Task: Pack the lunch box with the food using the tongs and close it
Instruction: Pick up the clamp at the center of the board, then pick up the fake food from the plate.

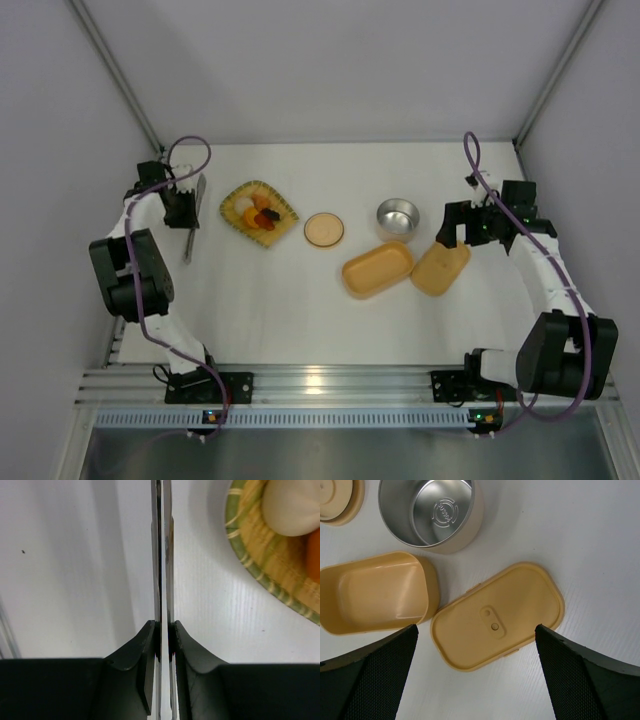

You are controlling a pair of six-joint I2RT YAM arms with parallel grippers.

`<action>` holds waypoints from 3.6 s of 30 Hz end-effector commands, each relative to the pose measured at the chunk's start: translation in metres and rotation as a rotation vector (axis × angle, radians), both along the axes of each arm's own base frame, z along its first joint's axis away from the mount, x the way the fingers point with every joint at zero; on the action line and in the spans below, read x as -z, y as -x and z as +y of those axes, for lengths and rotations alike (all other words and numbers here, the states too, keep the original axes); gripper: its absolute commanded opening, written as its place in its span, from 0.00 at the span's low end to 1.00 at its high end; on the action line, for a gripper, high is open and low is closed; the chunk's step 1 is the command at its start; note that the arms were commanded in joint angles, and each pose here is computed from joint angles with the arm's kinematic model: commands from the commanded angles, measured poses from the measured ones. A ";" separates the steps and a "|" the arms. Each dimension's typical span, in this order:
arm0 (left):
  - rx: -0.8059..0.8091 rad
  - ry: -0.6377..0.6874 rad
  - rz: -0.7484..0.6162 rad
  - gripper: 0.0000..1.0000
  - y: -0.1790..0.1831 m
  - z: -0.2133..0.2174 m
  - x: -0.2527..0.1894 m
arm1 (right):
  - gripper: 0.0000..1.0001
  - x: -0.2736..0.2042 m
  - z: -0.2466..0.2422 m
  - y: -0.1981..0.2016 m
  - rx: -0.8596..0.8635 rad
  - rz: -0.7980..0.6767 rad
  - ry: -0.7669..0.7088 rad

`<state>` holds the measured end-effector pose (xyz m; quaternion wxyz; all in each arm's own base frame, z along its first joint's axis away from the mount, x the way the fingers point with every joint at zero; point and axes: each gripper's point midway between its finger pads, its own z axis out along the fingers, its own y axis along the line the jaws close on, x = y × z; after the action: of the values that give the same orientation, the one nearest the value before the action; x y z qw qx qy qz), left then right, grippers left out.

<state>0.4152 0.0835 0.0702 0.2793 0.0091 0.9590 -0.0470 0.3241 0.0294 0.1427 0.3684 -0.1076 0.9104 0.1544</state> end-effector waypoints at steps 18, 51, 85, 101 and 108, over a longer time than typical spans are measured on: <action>0.081 0.113 -0.051 0.25 0.037 -0.036 -0.112 | 0.99 -0.031 0.010 -0.004 -0.040 -0.118 -0.030; 0.188 0.189 -0.119 0.39 0.064 -0.064 -0.151 | 0.99 -0.037 0.010 -0.001 -0.036 -0.132 -0.030; 0.116 0.112 -0.073 0.45 0.062 -0.057 -0.124 | 0.99 -0.038 0.015 0.000 -0.031 -0.125 -0.064; 0.132 0.173 -0.041 0.52 0.035 -0.062 -0.106 | 0.99 -0.031 0.014 -0.001 -0.030 -0.107 -0.060; 0.123 0.182 -0.048 0.52 0.026 -0.064 -0.102 | 0.99 -0.030 0.014 -0.002 -0.028 -0.102 -0.062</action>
<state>0.3660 0.0215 0.1552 0.2568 0.0392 0.9548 -0.1444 0.3184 0.0395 0.1672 0.3986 -0.1085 0.8936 0.1756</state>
